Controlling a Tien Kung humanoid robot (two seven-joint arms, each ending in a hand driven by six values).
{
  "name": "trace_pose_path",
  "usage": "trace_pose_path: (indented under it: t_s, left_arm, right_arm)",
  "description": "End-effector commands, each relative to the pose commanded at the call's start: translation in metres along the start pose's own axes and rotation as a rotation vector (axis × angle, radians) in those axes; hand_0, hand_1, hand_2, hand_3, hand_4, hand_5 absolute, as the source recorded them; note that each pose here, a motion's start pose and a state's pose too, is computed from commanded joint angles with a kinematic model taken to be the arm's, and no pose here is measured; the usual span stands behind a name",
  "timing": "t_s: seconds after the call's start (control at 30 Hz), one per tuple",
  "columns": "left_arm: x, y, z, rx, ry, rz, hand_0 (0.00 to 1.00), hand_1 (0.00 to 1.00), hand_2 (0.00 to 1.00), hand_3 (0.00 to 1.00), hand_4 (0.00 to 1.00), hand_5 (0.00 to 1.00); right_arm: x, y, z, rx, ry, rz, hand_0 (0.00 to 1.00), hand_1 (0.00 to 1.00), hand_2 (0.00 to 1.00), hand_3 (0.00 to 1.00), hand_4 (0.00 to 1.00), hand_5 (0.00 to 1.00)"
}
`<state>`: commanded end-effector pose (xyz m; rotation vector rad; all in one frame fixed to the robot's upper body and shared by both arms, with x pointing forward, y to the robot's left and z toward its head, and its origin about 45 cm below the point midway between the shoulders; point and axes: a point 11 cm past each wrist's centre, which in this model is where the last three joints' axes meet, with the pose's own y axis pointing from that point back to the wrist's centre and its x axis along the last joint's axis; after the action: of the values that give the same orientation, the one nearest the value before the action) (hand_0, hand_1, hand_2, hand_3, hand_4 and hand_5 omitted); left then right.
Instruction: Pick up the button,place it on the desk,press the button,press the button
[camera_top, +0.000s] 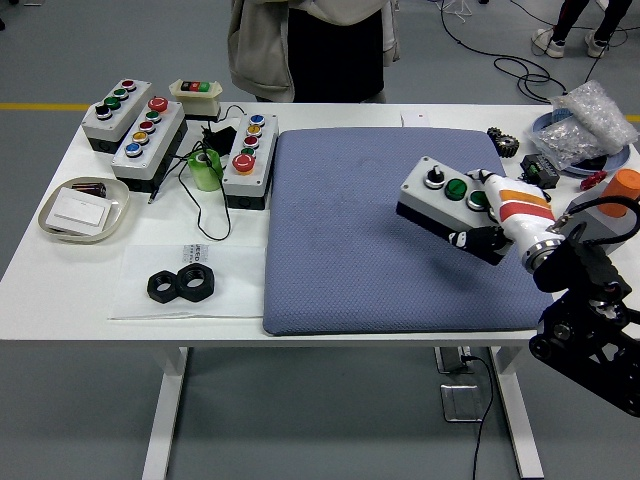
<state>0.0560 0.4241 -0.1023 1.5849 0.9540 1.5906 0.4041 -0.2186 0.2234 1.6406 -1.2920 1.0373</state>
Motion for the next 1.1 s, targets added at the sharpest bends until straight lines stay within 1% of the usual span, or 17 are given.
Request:
trace_pose_path:
  t_s: [0.07, 0.13, 0.17, 0.27, 0.43, 0.53, 0.6, 0.73, 0.77, 0.93, 0.97, 1.1]
  left_arm:
    - [0.000, 0.000, 0.001, -0.001, 0.000, 0.000, 0.737, 0.773, 0.846, 0.761, 0.526, 0.998]
    - [0.000, 0.000, 0.001, -0.002, 0.000, 0.000, 0.737, 0.773, 0.846, 0.761, 0.526, 0.998]
    - [0.000, 0.000, 0.001, -0.002, 0.001, 0.000, 0.738, 0.773, 0.846, 0.761, 0.526, 0.998]
    - [0.000, 0.000, 0.002, -0.003, 0.001, 0.000, 0.738, 0.773, 0.846, 0.761, 0.526, 0.998]
    - [0.000, 0.000, 0.002, -0.004, 0.002, 0.000, 0.738, 0.773, 0.846, 0.761, 0.526, 0.998]
    - [-0.001, 0.001, 0.002, -0.004, 0.002, 0.000, 0.738, 0.773, 0.846, 0.761, 0.526, 0.998]
    - [-0.001, 0.001, 0.003, -0.004, 0.002, 0.000, 0.738, 0.773, 0.846, 0.761, 0.525, 0.998]
    - [-0.001, 0.001, 0.003, -0.003, 0.001, -0.001, 0.738, 0.773, 0.846, 0.761, 0.525, 0.998]
    - [-0.001, 0.001, 0.003, -0.003, 0.001, -0.002, 0.738, 0.773, 0.846, 0.761, 0.526, 0.998]
    - [-0.002, 0.001, 0.003, -0.003, 0.003, -0.002, 0.738, 0.773, 0.846, 0.761, 0.526, 0.998]
    - [-0.002, 0.001, 0.003, -0.003, 0.003, -0.002, 0.738, 0.773, 0.845, 0.761, 0.526, 0.998]
    - [-0.002, 0.001, 0.003, -0.003, 0.003, -0.003, 0.738, 0.773, 0.845, 0.761, 0.526, 0.998]
  right_arm:
    - [-0.005, -0.001, -0.011, 0.087, 0.015, -0.033, 0.306, 0.239, 0.379, 0.647, 0.746, 0.038]
    - [-0.008, -0.002, -0.021, 0.160, 0.032, -0.061, 0.306, 0.239, 0.379, 0.647, 0.746, 0.038]
    - [-0.011, -0.003, -0.026, 0.201, 0.048, -0.084, 0.284, 0.224, 0.367, 0.639, 0.739, 0.045]
    - [-0.018, -0.004, -0.041, 0.308, 0.086, -0.132, 0.284, 0.224, 0.367, 0.639, 0.739, 0.045]
    - [-0.025, -0.004, -0.055, 0.401, 0.118, -0.173, 0.269, 0.221, 0.366, 0.639, 0.745, 0.054]
    - [-0.030, -0.006, -0.057, 0.425, 0.146, -0.199, 0.269, 0.221, 0.366, 0.639, 0.745, 0.054]
    - [-0.031, -0.006, -0.057, 0.427, 0.151, -0.202, 0.278, 0.234, 0.369, 0.658, 0.755, 0.066]
    - [-0.036, -0.011, -0.051, 0.404, 0.190, -0.226, 0.278, 0.234, 0.369, 0.658, 0.755, 0.066]
    - [-0.037, -0.012, -0.050, 0.397, 0.197, -0.232, 0.314, 0.288, 0.404, 0.749, 0.865, 0.224]
    - [-0.040, -0.013, -0.045, 0.368, 0.233, -0.259, 0.314, 0.288, 0.404, 0.749, 0.865, 0.224]
    - [-0.040, -0.013, -0.044, 0.363, 0.239, -0.263, 0.380, 0.377, 0.509, 0.848, 0.904, 0.282]
    - [-0.039, -0.014, -0.042, 0.354, 0.255, -0.267, 0.380, 0.377, 0.509, 0.848, 0.904, 0.282]
